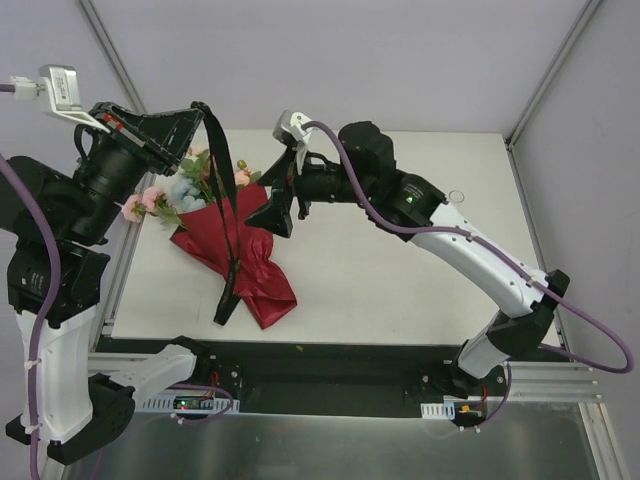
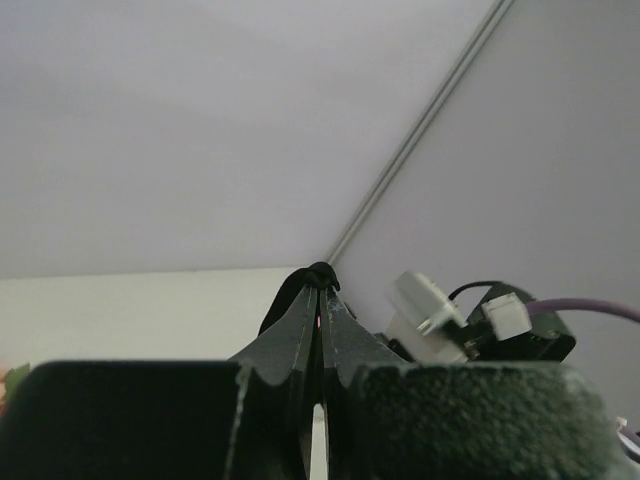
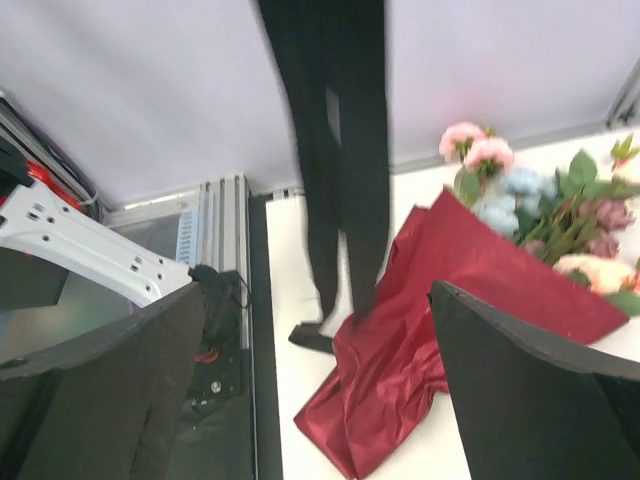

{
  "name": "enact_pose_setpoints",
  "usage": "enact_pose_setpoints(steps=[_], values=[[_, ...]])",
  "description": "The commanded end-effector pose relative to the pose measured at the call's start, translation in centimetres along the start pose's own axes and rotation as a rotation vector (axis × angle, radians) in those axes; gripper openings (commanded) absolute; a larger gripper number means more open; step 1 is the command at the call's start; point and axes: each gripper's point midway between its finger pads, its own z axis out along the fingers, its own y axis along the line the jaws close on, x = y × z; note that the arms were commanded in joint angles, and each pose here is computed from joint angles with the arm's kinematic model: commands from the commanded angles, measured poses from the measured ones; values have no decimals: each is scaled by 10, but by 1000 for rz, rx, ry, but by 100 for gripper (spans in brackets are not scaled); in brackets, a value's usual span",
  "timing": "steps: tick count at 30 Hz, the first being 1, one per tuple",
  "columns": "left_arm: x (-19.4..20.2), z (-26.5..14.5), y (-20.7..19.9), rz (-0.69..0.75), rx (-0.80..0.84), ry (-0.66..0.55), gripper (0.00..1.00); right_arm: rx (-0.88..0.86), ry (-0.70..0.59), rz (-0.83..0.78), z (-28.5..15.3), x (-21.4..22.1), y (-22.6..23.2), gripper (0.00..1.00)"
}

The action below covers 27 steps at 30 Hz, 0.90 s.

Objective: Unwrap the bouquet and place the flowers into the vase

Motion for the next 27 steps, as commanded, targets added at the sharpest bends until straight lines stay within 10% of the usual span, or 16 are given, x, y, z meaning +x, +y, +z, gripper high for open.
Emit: enact_pose_setpoints(steps=[1,21,24,27], values=[[13,-8,-18,-88,93,49,0,-21,-114,-93,-1,-30,17,96],[48,-14,-11,-194,86,142,0,574,-182,-19,28,-11,-30,84],[46,-17,-10,-183,82,131,0,528,-170,-52,35,-11,-25,57],[42,-20,-5,-149,57,101,0,527,-175,-72,30,-15,-27,9]])
